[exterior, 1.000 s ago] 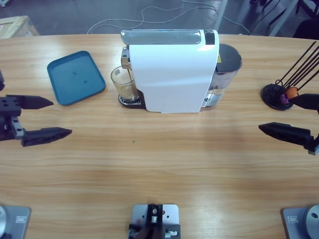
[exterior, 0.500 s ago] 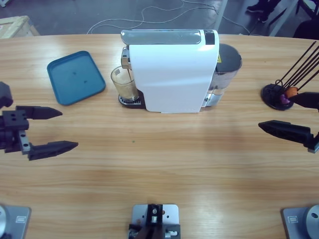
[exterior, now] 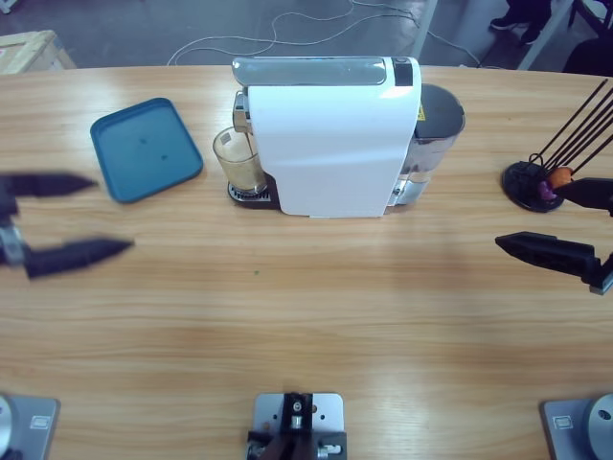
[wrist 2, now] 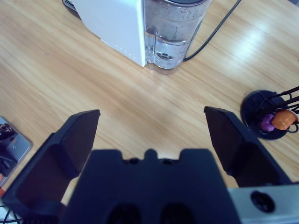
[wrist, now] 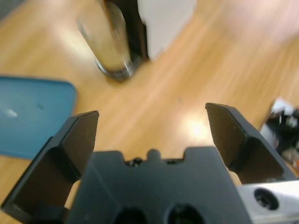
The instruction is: Pour coffee
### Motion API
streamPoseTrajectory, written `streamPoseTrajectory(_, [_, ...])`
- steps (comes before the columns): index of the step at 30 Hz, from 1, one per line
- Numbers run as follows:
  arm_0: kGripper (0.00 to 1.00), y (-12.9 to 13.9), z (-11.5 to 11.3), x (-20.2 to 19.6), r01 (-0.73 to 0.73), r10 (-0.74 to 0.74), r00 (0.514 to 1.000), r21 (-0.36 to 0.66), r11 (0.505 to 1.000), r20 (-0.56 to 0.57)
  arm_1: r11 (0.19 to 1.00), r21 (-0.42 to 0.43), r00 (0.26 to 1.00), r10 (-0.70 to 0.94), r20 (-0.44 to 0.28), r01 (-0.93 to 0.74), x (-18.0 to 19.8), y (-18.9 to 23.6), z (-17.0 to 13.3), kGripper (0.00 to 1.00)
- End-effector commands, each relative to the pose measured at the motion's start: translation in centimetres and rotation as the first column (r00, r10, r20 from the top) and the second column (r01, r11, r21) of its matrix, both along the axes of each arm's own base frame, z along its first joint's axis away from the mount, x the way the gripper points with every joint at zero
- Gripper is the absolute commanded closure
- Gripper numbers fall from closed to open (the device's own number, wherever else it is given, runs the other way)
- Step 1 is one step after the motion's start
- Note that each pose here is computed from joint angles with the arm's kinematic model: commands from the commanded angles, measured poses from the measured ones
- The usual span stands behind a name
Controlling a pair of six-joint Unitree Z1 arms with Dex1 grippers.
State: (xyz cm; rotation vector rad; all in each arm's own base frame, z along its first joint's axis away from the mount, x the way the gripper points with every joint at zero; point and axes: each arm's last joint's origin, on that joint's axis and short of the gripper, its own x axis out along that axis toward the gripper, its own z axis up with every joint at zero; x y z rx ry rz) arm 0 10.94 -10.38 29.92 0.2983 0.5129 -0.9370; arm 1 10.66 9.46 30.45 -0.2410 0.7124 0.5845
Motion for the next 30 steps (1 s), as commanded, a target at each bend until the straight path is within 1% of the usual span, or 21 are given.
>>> streamPoseTrajectory(1, [0.0,-0.5,3.1,1.9,-0.06,0.061,0.997,-0.039,0.997,0.044,0.999,-0.04,0.999,-0.006,-0.036,0.004,-0.1,0.1,-1.4,0.0])
streamPoseTrajectory(7, [0.0,1.3,2.9,1.7,-0.161,0.161,0.987,-0.004,0.987,0.029,0.999,-0.046,0.999,-0.005,-0.044,0.003,0.1,0.2,-1.5,0.0])
streamPoseTrajectory(11, [0.0,1.6,2.7,1.7,-0.188,0.187,0.982,0.014,0.982,0.031,0.999,-0.049,0.999,-0.002,-0.05,-0.001,0.1,0.3,-1.6,0.0])
streamPoseTrajectory(15, [0.004,1.6,2.4,1.5,-0.167,0.167,0.986,0.007,0.986,0.011,0.999,-0.053,0.998,0.003,-0.056,-0.006,0.0,0.3,-1.6,0.0])
streamPoseTrajectory(18, [0.009,1.4,1.1,2.0,-0.123,0.124,0.992,0.027,0.992,-0.019,0.998,-0.055,0.998,0.005,-0.066,-0.009,0.1,0.5,-1.7,0.0])
streamPoseTrajectory(21, [0.011,1.3,0.4,3.7,-0.113,0.111,0.993,0.077,0.991,0.031,0.998,-0.062,0.997,0.009,-0.079,-0.014,0.3,0.7,-1.9,0.0])
streamPoseTrajectory(25, [0.023,1.0,-0.2,6.8,-0.093,0.083,0.992,0.106,0.99,0.097,0.997,-0.074,0.995,0.015,-0.097,-0.023,0.7,1.2,-2.1,0.0])
streamPoseTrajectory(27, [0.023,0.6,-0.7,8.3,-0.057,0.046,0.994,0.106,0.993,0.102,0.997,-0.074,0.995,0.016,-0.097,-0.023,0.7,1.2,-2.1,0.0])
streamPoseTrajectory(30, [0.023,-0.7,-2.4,11.1,0.03,-0.037,0.996,0.096,0.995,0.076,0.997,-0.079,0.994,0.019,-0.107,-0.027,0.9,1.3,-2.2,0.004])
